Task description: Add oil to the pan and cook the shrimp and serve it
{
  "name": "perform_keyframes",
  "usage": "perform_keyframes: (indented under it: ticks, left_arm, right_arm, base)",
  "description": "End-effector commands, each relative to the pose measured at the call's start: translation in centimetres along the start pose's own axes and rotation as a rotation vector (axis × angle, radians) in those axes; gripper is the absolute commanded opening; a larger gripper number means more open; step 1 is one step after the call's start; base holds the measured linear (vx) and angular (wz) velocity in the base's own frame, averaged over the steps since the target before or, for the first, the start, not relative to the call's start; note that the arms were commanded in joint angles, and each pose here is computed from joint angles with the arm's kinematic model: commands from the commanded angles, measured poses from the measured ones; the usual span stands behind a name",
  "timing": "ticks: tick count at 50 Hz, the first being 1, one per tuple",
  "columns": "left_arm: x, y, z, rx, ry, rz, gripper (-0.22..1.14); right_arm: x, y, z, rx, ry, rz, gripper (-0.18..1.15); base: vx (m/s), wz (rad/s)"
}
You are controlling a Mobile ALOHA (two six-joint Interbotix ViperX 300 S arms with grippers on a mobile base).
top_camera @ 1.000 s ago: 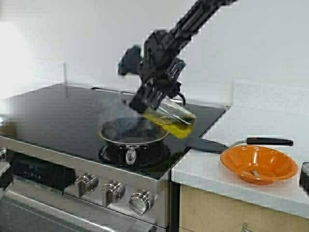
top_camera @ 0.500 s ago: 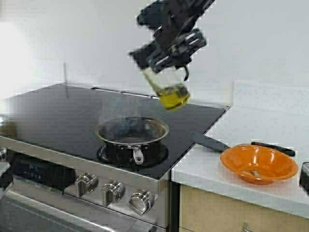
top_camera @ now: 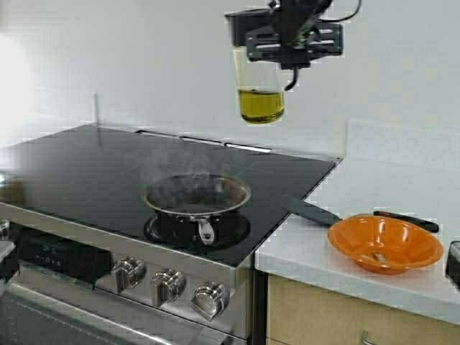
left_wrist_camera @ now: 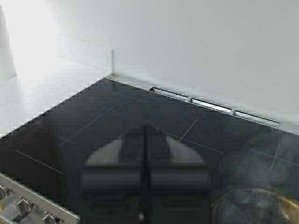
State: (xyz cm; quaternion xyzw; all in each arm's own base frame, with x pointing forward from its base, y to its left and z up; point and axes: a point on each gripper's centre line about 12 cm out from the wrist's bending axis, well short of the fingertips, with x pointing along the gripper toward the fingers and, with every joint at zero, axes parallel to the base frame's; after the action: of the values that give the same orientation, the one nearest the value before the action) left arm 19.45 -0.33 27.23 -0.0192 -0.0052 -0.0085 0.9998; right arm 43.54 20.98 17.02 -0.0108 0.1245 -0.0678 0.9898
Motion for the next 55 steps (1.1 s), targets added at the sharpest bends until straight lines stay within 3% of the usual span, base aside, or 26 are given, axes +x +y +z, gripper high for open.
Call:
perform_keyframes:
  ticks: [1,12,23,30,42,49,55]
  left_arm:
    - [0.1,0.0,0.3,0.000,-0.008,0.002,0.03]
    - [0.1,0.0,0.3,0.000,-0.009,0.002,0.03]
    - [0.1,0.0,0.2,0.000,-0.006,0.002,0.03]
    - [0.1,0.0,0.2,0.000,-0.006,0.002,0.03]
    - [0.1,0.0,0.1,0.002,-0.003,0.002,0.03]
    - [0.1,0.0,0.0,0.006,-0.002,0.002,0.03]
    - [0.1,0.0,-0.1,0.015,0.001,0.002,0.03]
  right_arm:
    - [-1.2,-1.2,3.6,0.094,-0.067,0.015,0.08]
    - [-2.7,-5.1,5.0,0.197,-0.083,-0.004,0.08]
    - [-3.4,-13.4,6.3,0.237,-0.075,-0.078,0.08]
    - [-2.4,-19.2,6.8,0.275,-0.039,-0.146,0.08]
    - [0.0,-27.6,8.4,0.214,-0.056,-0.250,0.08]
    - [1.5,-32.4,7.6,0.289,-0.052,-0.348,0.08]
    - [3.8,-35.6,6.3,0.256,-0.041,-0.394,0.08]
  base:
    - [0.00,0.00]
    - [0.00,0.00]
    - [0.00,0.00]
    - [0.00,0.00]
    - [0.00,0.00]
    - [0.00,0.00]
    - [0.00,0.00]
